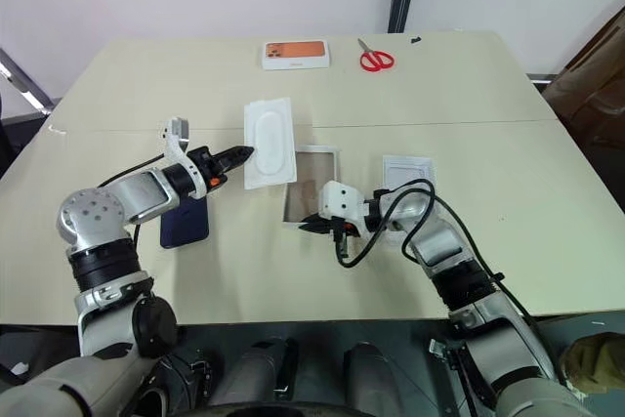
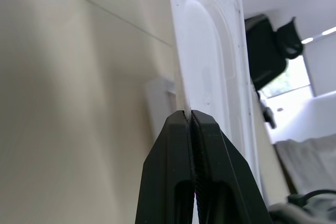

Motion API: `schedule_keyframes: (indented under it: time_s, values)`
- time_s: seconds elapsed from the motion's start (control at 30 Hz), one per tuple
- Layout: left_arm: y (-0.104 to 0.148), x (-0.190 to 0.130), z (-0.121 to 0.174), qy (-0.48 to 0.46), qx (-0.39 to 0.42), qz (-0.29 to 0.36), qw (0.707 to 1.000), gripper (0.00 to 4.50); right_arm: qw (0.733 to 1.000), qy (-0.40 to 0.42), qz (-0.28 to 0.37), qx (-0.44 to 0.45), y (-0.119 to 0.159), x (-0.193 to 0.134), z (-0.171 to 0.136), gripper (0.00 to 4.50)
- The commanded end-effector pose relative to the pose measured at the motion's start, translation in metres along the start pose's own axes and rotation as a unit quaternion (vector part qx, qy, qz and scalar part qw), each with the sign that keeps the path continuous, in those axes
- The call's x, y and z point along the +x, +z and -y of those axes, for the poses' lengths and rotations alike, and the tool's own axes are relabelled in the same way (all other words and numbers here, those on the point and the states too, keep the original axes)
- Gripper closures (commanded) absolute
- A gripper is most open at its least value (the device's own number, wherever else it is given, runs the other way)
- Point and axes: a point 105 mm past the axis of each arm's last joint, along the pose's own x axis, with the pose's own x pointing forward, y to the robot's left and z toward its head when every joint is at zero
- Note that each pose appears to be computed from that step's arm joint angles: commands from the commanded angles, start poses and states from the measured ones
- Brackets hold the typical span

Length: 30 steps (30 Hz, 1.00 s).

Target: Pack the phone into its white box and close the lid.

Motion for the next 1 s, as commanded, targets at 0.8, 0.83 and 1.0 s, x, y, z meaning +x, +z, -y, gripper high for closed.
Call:
schedule_keyframes:
  time_s: [0.8, 0.83, 1.0]
  values:
    - [-0.058, 0.003, 0.006, 0.018, 0.014, -0.070, 0.997, 4.50, 0.988, -0.150, 0.026, 0.023, 0.010, -0.092, 0.029, 0.98]
    - [-0.059, 0.003, 0.007, 0.018, 0.016, -0.072, 0.997, 4.50, 0.987, -0.156, 0.027, 0.024, 0.010, -0.093, 0.032, 0.98]
    - [-0.059, 0.002, 0.003, 0.026, 0.013, -0.069, 0.997, 3.86, 0.986, -0.163, 0.029, 0.018, 0.009, -0.090, 0.034, 0.92]
